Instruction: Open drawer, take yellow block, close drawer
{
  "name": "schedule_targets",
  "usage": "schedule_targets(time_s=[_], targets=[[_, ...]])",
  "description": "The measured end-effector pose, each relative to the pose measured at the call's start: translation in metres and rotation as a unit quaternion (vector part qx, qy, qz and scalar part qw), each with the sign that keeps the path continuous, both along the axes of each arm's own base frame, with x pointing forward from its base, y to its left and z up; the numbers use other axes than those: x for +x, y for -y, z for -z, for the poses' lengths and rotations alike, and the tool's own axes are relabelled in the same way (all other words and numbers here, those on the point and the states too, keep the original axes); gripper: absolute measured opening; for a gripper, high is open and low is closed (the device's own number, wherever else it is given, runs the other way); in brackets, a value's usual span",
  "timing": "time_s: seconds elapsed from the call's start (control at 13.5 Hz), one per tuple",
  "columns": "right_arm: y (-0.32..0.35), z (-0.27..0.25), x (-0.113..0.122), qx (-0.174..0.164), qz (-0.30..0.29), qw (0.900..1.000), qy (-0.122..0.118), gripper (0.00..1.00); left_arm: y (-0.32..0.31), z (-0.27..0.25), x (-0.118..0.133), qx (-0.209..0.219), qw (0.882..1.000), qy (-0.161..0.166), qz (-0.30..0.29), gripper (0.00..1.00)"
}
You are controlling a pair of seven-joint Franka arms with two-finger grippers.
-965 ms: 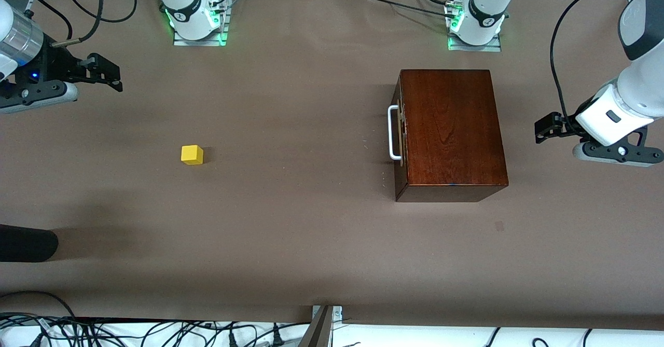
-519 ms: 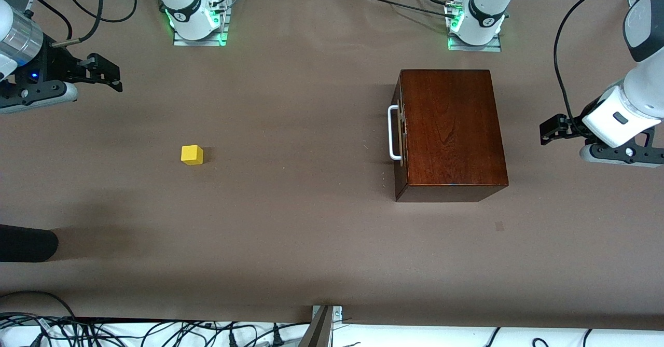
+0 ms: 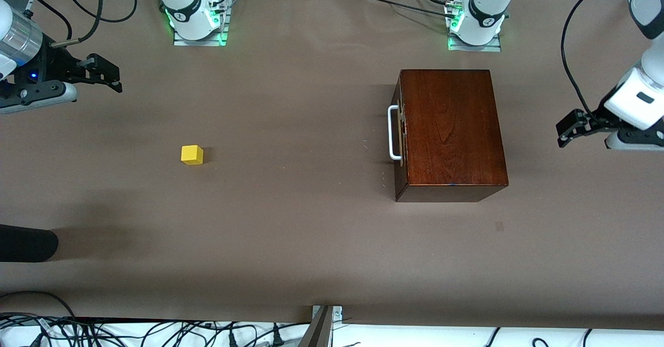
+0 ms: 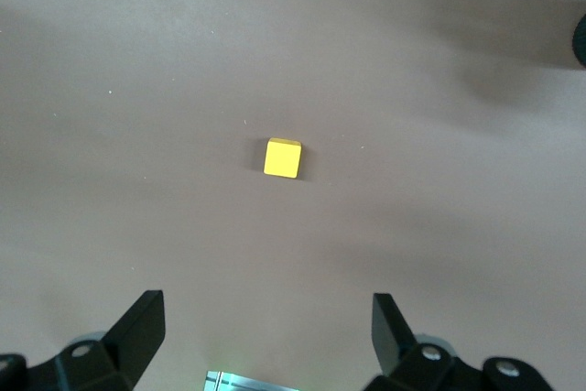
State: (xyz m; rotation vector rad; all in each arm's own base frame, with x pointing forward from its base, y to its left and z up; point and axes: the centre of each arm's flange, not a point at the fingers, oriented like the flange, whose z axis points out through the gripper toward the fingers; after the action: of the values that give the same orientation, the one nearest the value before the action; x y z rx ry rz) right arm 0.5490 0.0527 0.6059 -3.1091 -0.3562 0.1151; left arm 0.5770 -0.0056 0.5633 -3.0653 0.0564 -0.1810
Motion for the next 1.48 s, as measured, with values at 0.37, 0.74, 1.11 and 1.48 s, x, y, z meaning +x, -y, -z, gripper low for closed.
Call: schedule_targets(time_s=[0.37,0.74,1.11,1.48], targets=[[0.000,0.000,0.000,0.000,0.000,1.000,0.000,1.00,0.003,0.007,-0.013,0.001,0.999,-0.039,0.000,1.00],[0.000,0.000,0.000,0.000,0.000,1.000,0.000,1.00,0.007,0.007,-0.013,0.002,0.999,-0.043,0.003,1.00],[0.000,0.000,0.000,0.000,0.000,1.000,0.000,1.00,0.013,0.008,-0.015,-0.019,0.999,-0.048,0.003,1.00],[0.000,0.000,0.000,0.000,0.000,1.000,0.000,1.00,0.013,0.009,-0.016,-0.020,0.998,-0.053,0.003,1.00]])
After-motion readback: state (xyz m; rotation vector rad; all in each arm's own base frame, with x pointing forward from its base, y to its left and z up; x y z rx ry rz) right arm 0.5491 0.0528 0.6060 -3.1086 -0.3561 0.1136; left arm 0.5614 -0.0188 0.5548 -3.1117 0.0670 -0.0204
